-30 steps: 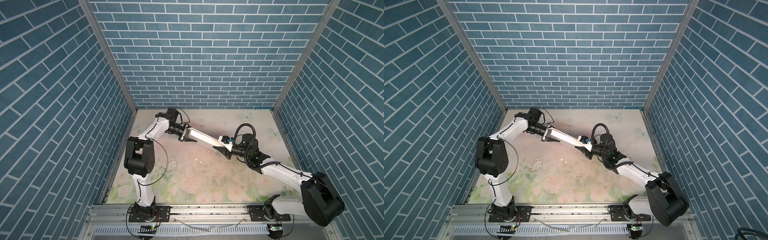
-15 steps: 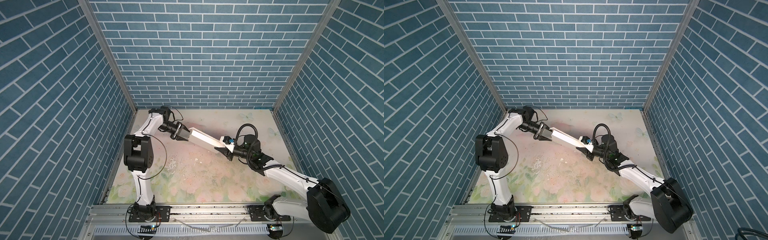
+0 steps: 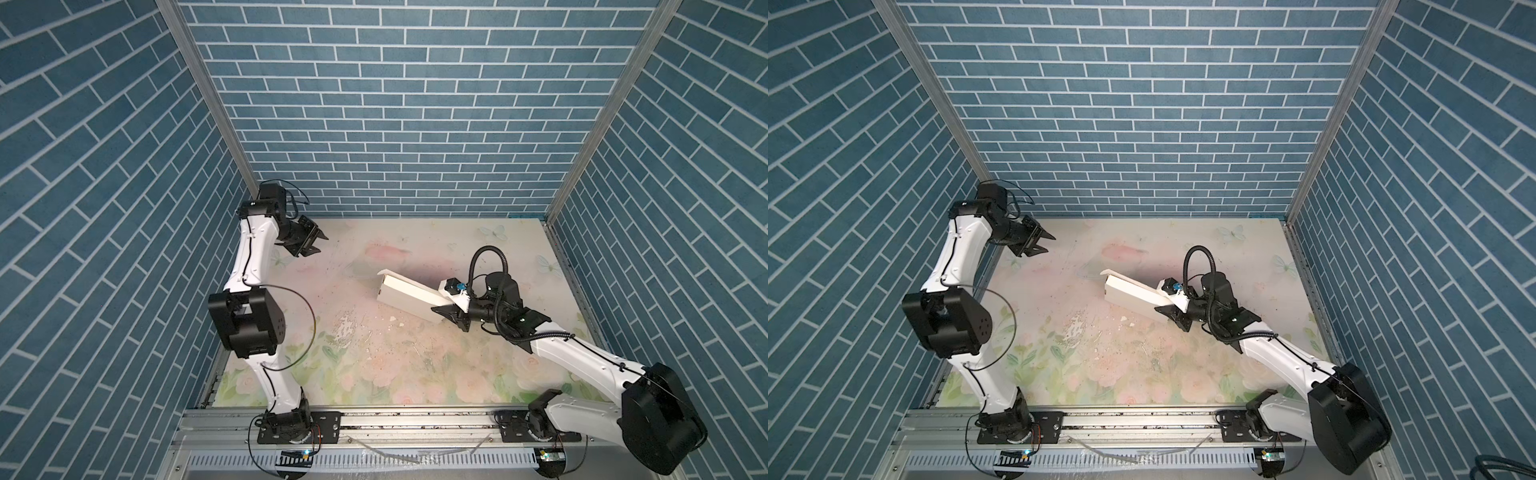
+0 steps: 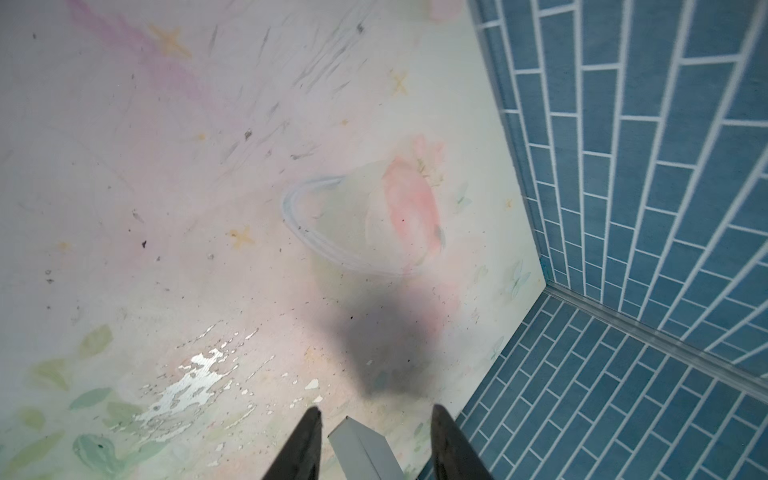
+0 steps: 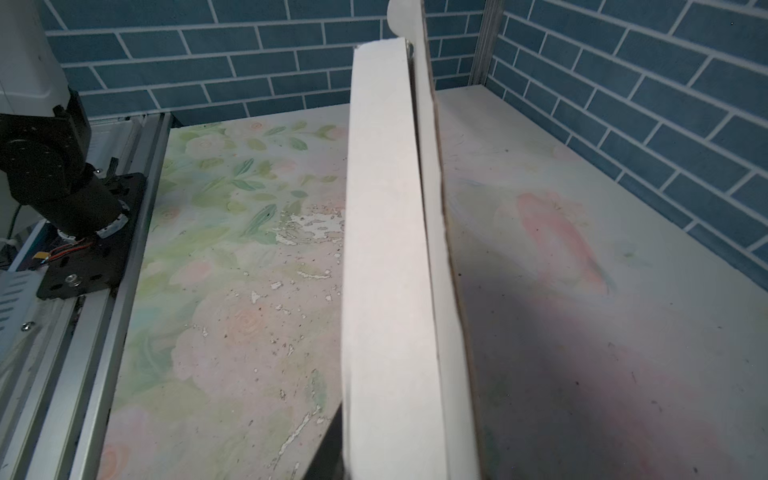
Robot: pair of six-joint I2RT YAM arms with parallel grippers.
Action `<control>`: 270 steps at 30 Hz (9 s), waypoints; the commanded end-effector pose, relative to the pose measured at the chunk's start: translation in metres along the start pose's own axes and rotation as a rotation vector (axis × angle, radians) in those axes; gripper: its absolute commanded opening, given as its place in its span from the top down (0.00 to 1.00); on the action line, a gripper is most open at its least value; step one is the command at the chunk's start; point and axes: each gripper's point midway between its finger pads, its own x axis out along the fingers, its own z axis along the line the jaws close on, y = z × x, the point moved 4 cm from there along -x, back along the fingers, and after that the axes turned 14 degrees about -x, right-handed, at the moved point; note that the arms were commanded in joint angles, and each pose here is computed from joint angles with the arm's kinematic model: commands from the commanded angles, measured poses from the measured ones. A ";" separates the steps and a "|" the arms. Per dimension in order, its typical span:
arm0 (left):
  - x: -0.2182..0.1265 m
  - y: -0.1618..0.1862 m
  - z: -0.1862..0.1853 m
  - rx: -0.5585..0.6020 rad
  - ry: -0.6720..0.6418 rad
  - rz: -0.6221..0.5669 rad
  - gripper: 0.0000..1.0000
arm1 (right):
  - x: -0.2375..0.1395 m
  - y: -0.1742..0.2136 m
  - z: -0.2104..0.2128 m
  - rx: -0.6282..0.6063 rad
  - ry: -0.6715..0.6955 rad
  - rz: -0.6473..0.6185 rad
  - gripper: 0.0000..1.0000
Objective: Fold the paper box
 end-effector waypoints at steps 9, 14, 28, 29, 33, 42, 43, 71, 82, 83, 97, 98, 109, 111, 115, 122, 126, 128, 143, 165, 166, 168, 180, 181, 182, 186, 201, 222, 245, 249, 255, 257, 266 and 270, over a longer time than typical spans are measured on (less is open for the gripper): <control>-0.023 0.063 -0.013 0.487 0.269 -0.144 0.53 | 0.009 -0.013 0.009 0.050 -0.094 0.104 0.81; -0.023 0.096 -0.005 0.699 0.394 -0.169 0.53 | 0.021 -0.008 0.013 0.062 -0.110 0.112 0.81; 0.027 0.171 0.055 0.999 0.373 -0.050 0.53 | 0.037 0.003 0.022 0.075 -0.183 0.142 0.82; 0.030 0.174 0.059 1.006 0.366 -0.043 0.53 | 0.037 0.003 0.022 0.077 -0.184 0.142 0.81; 0.035 0.179 0.075 1.020 0.315 -0.027 0.54 | 0.036 0.006 0.026 0.074 -0.187 0.135 0.81; 0.031 0.185 0.096 1.037 0.257 0.013 0.54 | 0.035 0.011 0.030 0.079 -0.183 0.131 0.81; 0.032 0.185 0.098 1.042 0.250 0.013 0.54 | 0.034 0.011 0.031 0.079 -0.183 0.131 0.82; 0.049 0.181 0.103 1.064 0.174 0.072 0.66 | 0.035 0.017 0.036 0.088 -0.173 0.161 0.82; 0.048 0.181 0.100 1.065 0.181 0.067 0.70 | 0.036 0.021 0.038 0.088 -0.173 0.184 0.83; 0.048 0.181 0.099 1.066 0.181 0.067 0.70 | 0.036 0.021 0.038 0.088 -0.175 0.184 0.83; 0.056 0.181 0.089 1.078 0.190 0.106 0.75 | 0.036 0.021 0.038 0.091 -0.169 0.190 0.83; 0.056 0.181 0.090 1.080 0.185 0.108 0.76 | 0.035 0.021 0.038 0.092 -0.168 0.191 0.83; 0.056 0.178 0.097 1.098 0.129 0.106 0.83 | 0.033 0.021 0.039 0.095 -0.166 0.195 0.84; 0.057 0.178 0.095 1.097 0.132 0.106 0.85 | 0.034 0.020 0.039 0.094 -0.167 0.195 0.84; 0.057 0.179 0.092 1.089 0.145 0.118 0.88 | 0.034 0.022 0.040 0.094 -0.166 0.201 0.84; 0.065 0.180 0.098 1.060 0.143 0.147 0.92 | 0.036 0.026 0.042 0.095 -0.165 0.214 0.84; 0.067 0.180 0.099 1.055 0.137 0.156 0.92 | 0.037 0.025 0.042 0.092 -0.163 0.212 0.84; 0.069 0.179 0.100 1.057 0.126 0.160 0.92 | 0.037 0.026 0.042 0.092 -0.162 0.213 0.84; 0.072 0.180 0.097 1.017 0.143 0.172 0.96 | 0.038 0.030 0.043 0.103 -0.155 0.231 0.84; 0.064 0.188 0.091 0.976 0.128 0.192 0.98 | 0.039 0.032 0.047 0.097 -0.158 0.258 0.82; 0.064 0.189 0.091 0.976 0.126 0.194 0.99 | 0.039 0.033 0.047 0.095 -0.158 0.260 0.81; 0.064 0.189 0.091 0.972 0.123 0.197 0.98 | 0.039 0.033 0.048 0.095 -0.158 0.262 0.79; 0.063 0.190 0.088 0.940 0.113 0.197 0.99 | 0.040 0.035 0.050 0.095 -0.155 0.277 0.72; 0.063 0.191 0.088 0.938 0.112 0.197 0.99 | 0.040 0.036 0.050 0.097 -0.154 0.280 0.71; 0.062 0.191 0.088 0.937 0.110 0.196 0.99 | 0.040 0.036 0.049 0.097 -0.153 0.281 0.69; 0.061 0.191 0.087 0.935 0.101 0.193 0.99 | 0.040 0.037 0.050 0.095 -0.151 0.283 0.67; 0.065 0.189 0.098 0.948 0.090 0.171 0.99 | 0.041 0.037 0.049 0.100 -0.143 0.288 0.74; 0.079 0.181 0.126 0.952 0.142 0.006 0.99 | 0.043 0.036 0.045 0.115 -0.120 0.294 0.79; 0.086 0.177 0.137 0.954 0.108 -0.051 0.91 | 0.042 0.035 0.046 0.112 -0.120 0.302 0.82; 0.088 0.178 0.139 0.946 0.114 -0.048 0.93 | 0.042 0.034 0.045 0.113 -0.115 0.302 0.82; 0.092 0.178 0.142 0.940 0.111 -0.050 0.94 | 0.043 0.034 0.044 0.118 -0.108 0.306 0.76; 0.093 0.178 0.144 0.940 0.105 -0.053 0.95 | 0.042 0.033 0.043 0.119 -0.102 0.306 0.73; 0.092 0.172 0.153 0.942 0.065 -0.087 0.96 | 0.034 0.022 0.039 0.113 -0.067 0.281 0.64; 0.093 0.172 0.157 0.941 0.057 -0.091 0.97 | 0.029 0.017 0.038 0.111 -0.049 0.267 0.58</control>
